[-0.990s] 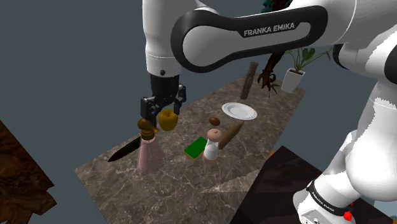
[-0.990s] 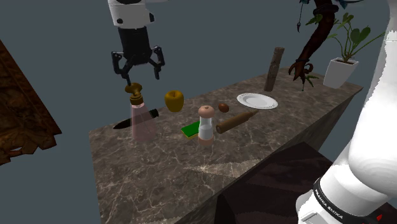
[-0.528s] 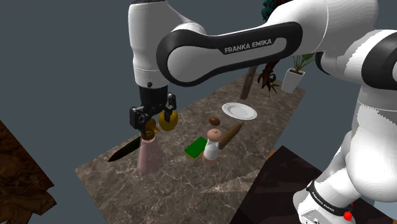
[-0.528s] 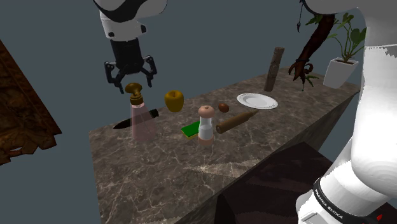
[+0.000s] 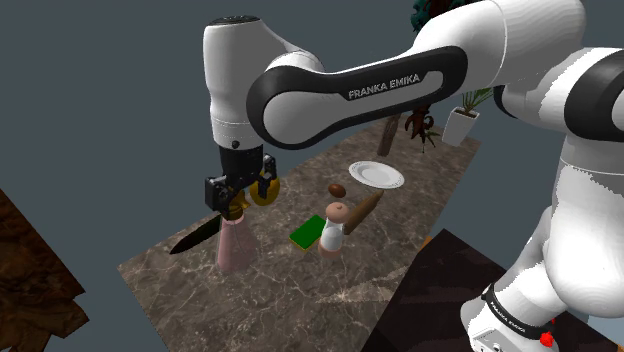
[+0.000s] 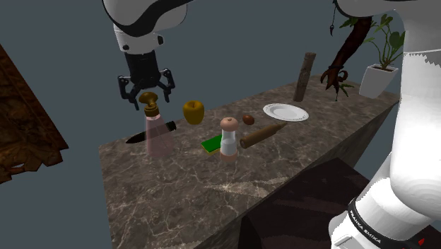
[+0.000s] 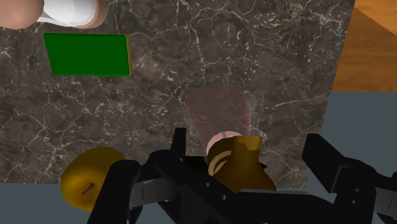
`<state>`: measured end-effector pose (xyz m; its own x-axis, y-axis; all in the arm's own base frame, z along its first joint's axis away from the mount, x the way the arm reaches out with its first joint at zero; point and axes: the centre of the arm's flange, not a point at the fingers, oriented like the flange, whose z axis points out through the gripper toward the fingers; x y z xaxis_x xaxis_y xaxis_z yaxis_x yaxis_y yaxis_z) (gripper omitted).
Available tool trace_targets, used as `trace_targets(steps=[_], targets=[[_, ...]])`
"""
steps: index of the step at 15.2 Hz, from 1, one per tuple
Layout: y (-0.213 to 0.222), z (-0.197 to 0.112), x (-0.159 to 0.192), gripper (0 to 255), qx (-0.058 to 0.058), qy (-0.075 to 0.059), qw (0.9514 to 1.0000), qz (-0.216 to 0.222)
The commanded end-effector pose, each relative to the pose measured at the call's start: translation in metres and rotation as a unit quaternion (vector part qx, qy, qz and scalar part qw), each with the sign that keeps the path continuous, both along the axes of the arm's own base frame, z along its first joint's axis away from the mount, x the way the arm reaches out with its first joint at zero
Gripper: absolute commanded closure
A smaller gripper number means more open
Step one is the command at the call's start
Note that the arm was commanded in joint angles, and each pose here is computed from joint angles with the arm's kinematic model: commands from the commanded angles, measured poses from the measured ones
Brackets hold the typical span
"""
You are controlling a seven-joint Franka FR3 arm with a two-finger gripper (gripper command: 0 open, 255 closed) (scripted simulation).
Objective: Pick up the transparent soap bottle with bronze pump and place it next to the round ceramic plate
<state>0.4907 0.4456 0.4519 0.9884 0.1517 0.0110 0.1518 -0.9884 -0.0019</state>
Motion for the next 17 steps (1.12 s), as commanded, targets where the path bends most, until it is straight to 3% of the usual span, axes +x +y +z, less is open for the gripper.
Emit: trace_targets(steps=[1,2,3,12,17], targets=[[0.0,0.0,0.0,0,0.0,0.0,1.0,0.0],[0.0,0.0,0.0,0,0.0,0.0,1.0,0.0],[0.0,0.0,0.0,255,0.0,0.0,1.0,0.0],[0.0,0.0,0.0,255,0.0,0.0,1.0,0.0],[0.0,0.026,0.0,255,0.0,0.0,1.0,0.0]])
